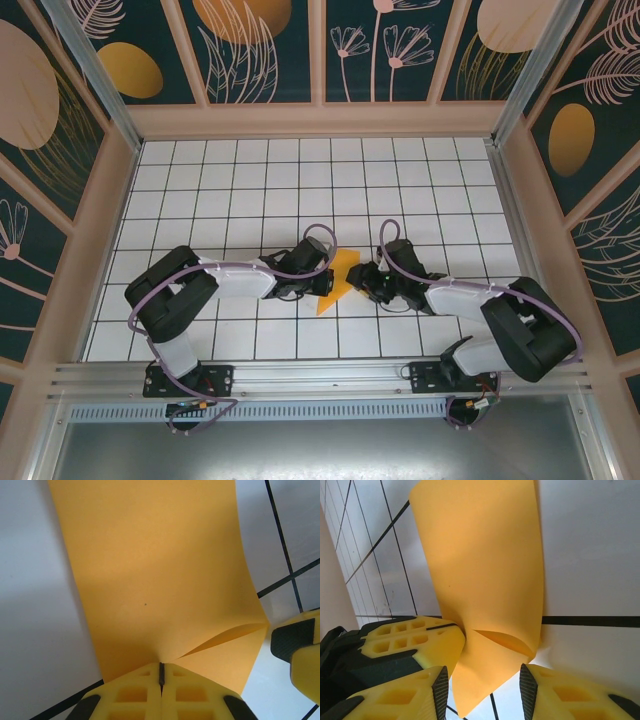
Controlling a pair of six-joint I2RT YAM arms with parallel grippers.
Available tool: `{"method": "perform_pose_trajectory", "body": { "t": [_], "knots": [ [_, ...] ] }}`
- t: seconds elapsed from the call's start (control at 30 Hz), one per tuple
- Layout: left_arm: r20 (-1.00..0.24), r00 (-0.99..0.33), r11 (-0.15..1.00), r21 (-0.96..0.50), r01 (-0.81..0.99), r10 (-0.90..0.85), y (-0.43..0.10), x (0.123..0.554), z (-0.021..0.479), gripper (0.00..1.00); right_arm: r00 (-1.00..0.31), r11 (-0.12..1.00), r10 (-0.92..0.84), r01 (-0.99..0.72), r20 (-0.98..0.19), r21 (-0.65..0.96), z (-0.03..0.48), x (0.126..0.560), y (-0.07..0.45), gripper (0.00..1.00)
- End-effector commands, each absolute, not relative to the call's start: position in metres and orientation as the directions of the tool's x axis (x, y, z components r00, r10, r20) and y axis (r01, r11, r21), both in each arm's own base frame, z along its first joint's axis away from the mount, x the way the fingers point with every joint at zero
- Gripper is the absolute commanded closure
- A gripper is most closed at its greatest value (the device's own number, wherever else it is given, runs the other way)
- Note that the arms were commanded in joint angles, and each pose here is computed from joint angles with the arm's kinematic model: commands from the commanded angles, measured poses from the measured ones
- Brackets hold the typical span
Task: Fold a paper plane with a square sheet of paper (pick it up from the middle)
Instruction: Fourth fold the wing at the center of the table.
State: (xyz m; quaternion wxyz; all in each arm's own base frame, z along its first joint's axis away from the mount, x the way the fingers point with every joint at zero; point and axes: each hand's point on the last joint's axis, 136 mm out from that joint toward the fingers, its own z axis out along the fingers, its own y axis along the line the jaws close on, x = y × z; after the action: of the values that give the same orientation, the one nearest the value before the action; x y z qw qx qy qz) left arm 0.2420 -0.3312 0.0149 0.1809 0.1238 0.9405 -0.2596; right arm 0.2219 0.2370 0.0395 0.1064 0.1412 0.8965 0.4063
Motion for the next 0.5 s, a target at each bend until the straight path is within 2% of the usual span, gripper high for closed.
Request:
{"method": "perform_pose_trajectory", "body": {
  "t": [0.0,0.2,0.47],
  "knots": [
    [-0.391,-0.908,0.862,-0.398,0.315,0.151,-0.3183,0.2395,0.0039,0.95,-0.936,0.618,0.345,0.172,-0.068,0.767,0.0419,0.2250,0.2424,0.55],
    [-0.393,-0.907,0.862,-0.398,0.316,0.151,-0.3178,0.2392,0.0042,0.95,-0.917,0.633,0.391,0.206,-0.078,0.746,0.0386,0.2261,0.2334,0.55],
    [-0.389,-0.907,0.858,-0.399,0.322,0.159,-0.3194,0.2387,0.0033,0.95,-0.909,0.587,0.414,0.221,-0.054,0.779,0.0387,0.2297,0.2397,0.55]
  ]
}}
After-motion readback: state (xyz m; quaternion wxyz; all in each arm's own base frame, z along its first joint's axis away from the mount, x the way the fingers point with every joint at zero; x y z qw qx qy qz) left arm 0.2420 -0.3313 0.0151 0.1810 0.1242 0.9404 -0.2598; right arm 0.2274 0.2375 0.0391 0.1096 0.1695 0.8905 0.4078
